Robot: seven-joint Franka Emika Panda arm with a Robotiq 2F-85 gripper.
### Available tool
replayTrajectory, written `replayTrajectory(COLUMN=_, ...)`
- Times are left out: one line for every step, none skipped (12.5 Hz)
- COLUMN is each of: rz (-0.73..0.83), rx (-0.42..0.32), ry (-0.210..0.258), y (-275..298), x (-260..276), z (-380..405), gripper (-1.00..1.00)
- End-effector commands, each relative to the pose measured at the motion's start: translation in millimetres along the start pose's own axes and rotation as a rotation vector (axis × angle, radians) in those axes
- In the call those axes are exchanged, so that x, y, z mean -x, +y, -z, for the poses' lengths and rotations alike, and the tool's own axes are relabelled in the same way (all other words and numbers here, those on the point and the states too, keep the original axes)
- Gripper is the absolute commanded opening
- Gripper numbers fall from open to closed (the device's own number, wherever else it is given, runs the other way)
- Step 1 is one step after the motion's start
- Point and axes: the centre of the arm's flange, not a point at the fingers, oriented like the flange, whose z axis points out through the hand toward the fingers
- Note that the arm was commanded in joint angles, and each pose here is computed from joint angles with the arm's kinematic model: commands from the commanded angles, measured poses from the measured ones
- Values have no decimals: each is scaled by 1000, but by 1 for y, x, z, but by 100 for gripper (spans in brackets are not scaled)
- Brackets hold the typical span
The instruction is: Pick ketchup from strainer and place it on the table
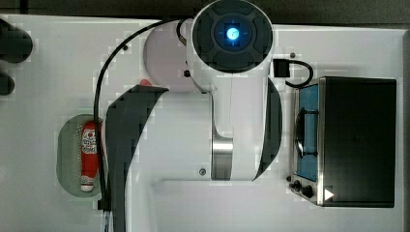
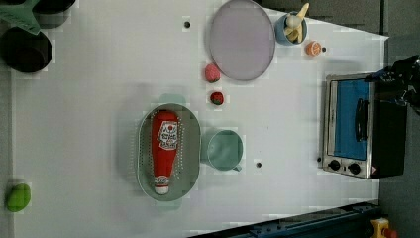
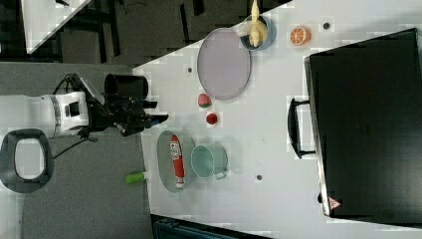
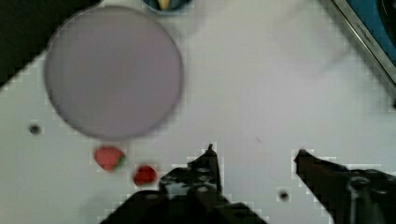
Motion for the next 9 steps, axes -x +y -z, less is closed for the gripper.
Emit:
replayTrajectory(rz=-91, rx=-30, ry=2, y=46, x=47, z=74, gripper=59)
replayTrajectory(rz=-82, rx=-29, ry=4, y=42, x=50, z=74, gripper=81)
replayTrajectory(rz=-67, rx=-26, ry=3, y=35, x=55, z=72, gripper=100)
replayTrajectory(rz=-43, rx=-26, ry=6, y=24, x=63, z=71, gripper=100)
replayTrajectory(rz=-11, rx=-22, ry=8, y=10, x=73, z=68, gripper=100)
replayTrajectory(rz=26, rx=-18, ry=10, y=-6, x=86, z=65, gripper=100)
replayTrajectory(rz=67, rx=-12, ry=10, y=-22, x=100, z=61, gripper=100)
replayTrajectory(rz=112, rx=-2, ry=6, y=-40, x=117, z=55, gripper=100)
replayTrajectory(rz=159, rx=8, ry=2, y=-57, x=136, z=49, gripper=100)
